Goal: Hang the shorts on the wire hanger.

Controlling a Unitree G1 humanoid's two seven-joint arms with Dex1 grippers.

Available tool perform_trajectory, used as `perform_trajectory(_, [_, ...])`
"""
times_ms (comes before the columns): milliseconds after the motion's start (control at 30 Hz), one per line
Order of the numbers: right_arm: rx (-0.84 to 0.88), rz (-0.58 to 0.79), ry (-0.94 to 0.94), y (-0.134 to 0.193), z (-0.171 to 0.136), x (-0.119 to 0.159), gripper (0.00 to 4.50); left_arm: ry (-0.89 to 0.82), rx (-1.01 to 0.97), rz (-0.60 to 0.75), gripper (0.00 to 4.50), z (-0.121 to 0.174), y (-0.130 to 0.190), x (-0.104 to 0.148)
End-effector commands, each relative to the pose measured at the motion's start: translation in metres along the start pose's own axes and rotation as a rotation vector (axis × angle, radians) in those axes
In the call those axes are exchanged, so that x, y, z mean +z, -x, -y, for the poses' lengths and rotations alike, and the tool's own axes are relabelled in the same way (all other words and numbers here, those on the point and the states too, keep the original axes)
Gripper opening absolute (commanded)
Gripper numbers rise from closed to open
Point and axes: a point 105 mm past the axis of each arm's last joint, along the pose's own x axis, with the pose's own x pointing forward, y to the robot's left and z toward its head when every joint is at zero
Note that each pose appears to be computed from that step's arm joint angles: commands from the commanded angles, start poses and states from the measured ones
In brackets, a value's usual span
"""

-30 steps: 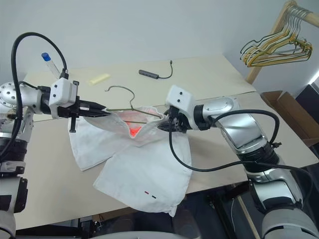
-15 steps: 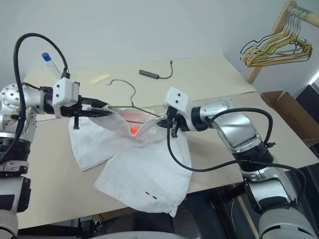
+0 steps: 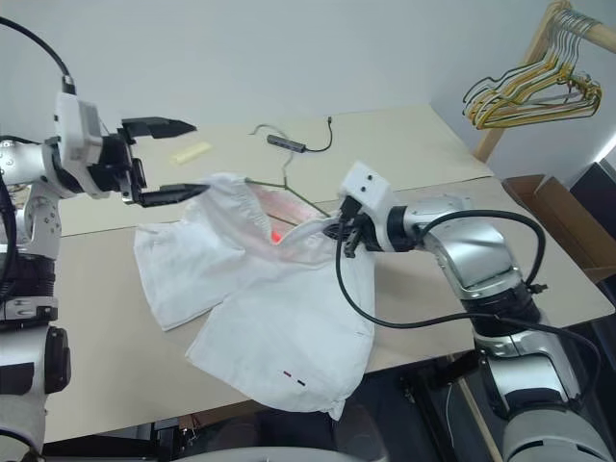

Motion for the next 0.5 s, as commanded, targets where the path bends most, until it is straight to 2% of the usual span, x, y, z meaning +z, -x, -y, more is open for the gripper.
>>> perform_trajectory(33, [-0.173, -0.002, -0.076, 0.030, 0.022, 0.000, 0.02, -0.013, 0.015, 0.038, 4.50, 0.005, 0.001, 0.006])
perform_trajectory(267, [-0.463, -0.122, -0.314, 0.088, 0.054, -0.040, 0.02, 0.066, -0.009, 0.126, 4.50, 0.027, -0.013, 0.005])
perform_trajectory(433, [-0.715, -0.233, -0.400, 0.143, 0.078, -0.068, 0.02, 0.086, 0.005, 0.152, 4.50, 0.030, -0.024, 0.005])
perform_trajectory(500, [-0.808, -0.235, -0.455, 0.161, 0.089, -0.074, 0.02, 0.089, -0.003, 0.157, 4.50, 0.029, -0.025, 0.005])
